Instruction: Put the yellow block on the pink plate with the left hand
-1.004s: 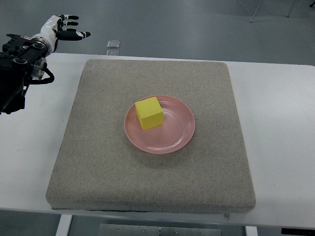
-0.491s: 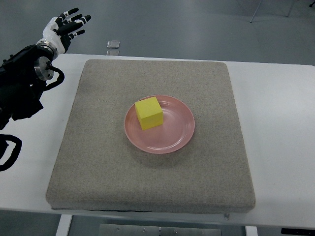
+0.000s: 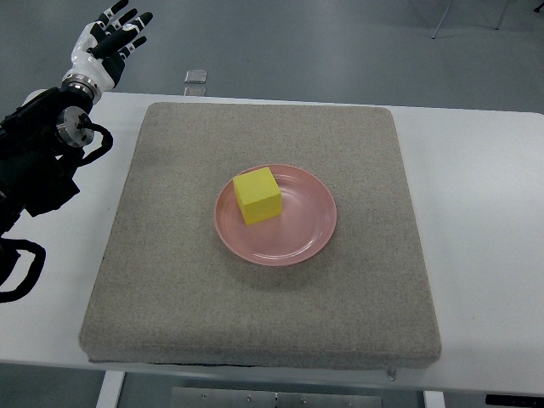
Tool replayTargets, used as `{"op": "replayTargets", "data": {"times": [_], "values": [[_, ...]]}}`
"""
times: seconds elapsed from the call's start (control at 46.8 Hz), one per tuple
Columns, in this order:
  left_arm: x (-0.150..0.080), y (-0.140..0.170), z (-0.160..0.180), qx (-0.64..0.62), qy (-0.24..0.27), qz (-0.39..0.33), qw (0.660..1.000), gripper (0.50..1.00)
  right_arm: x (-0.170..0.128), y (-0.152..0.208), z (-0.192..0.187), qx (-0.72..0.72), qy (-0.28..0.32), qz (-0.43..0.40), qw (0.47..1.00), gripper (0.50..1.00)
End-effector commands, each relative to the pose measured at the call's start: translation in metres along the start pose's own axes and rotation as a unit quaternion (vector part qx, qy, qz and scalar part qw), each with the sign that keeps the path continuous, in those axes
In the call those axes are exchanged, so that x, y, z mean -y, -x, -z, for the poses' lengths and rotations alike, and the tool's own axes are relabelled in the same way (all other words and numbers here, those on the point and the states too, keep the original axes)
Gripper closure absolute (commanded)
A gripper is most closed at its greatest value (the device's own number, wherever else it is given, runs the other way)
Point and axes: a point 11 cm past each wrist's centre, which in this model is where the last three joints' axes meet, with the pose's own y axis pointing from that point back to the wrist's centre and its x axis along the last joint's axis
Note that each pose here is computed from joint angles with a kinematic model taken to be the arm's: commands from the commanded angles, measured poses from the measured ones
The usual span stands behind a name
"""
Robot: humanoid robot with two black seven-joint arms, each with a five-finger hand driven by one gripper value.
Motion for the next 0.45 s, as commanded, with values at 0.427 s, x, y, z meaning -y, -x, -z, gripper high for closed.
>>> {"op": "replayTargets", "data": {"times": [0.427], "values": [[0.0023,0.0002,-0.0096,0.003,0.008,-0.003,1.000,0.574,0.0000,0.0001,0.0002,0.002,-0.001,0.001,1.000,0.576]]}}
